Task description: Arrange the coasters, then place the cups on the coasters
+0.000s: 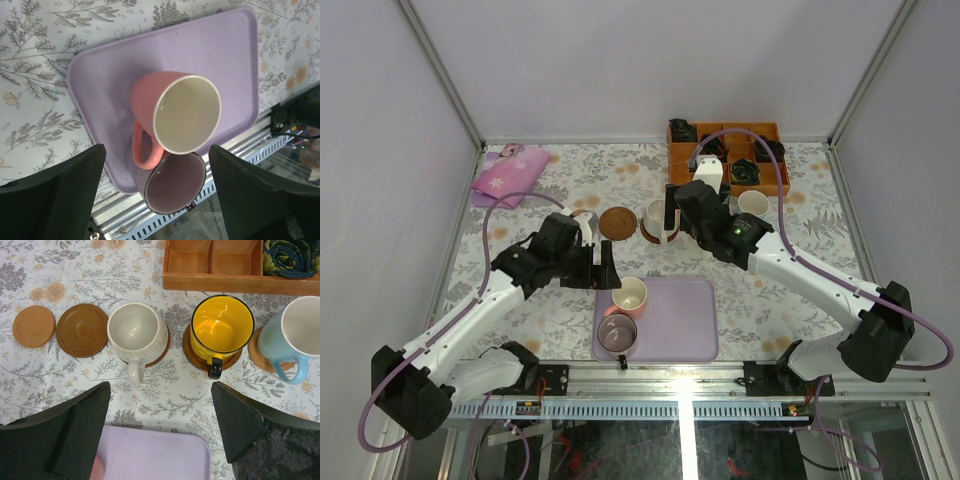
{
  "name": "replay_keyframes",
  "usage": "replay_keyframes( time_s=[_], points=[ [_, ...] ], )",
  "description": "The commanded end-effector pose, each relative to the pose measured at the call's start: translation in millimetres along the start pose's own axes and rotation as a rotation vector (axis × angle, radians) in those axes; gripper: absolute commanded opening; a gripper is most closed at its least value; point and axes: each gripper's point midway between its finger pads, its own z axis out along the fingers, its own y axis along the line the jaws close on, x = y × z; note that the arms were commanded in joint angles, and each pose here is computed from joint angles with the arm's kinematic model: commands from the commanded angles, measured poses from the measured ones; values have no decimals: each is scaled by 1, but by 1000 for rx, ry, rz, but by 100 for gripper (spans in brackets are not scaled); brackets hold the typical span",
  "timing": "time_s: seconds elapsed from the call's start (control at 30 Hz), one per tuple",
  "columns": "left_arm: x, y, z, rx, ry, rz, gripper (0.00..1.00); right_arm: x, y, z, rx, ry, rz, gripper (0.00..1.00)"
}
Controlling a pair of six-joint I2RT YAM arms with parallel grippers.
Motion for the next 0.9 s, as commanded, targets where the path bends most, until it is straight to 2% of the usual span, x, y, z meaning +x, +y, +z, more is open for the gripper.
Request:
replay_keyframes(
  time_s=[0.0,0.33,0.43,0.7,0.87],
  points=[
    [20,-9,-9,35,46,-58,86,-7,1,-6,-8,-21,5,89],
    [65,-9,-33,29,111,-211,91,-8,-3,-8,3,-18,-25,90],
    [78,-10,-35,57,123,-247,100,-12,0,-9,-15,-41,-31,90],
    [97,-13,-39,77,110,-315,100,-26,8,-3,-40,-85,-88,93],
    [114,-22,-37,81,153,-312,100,-31,10,-5,-54,-103,-105,98]
  ],
)
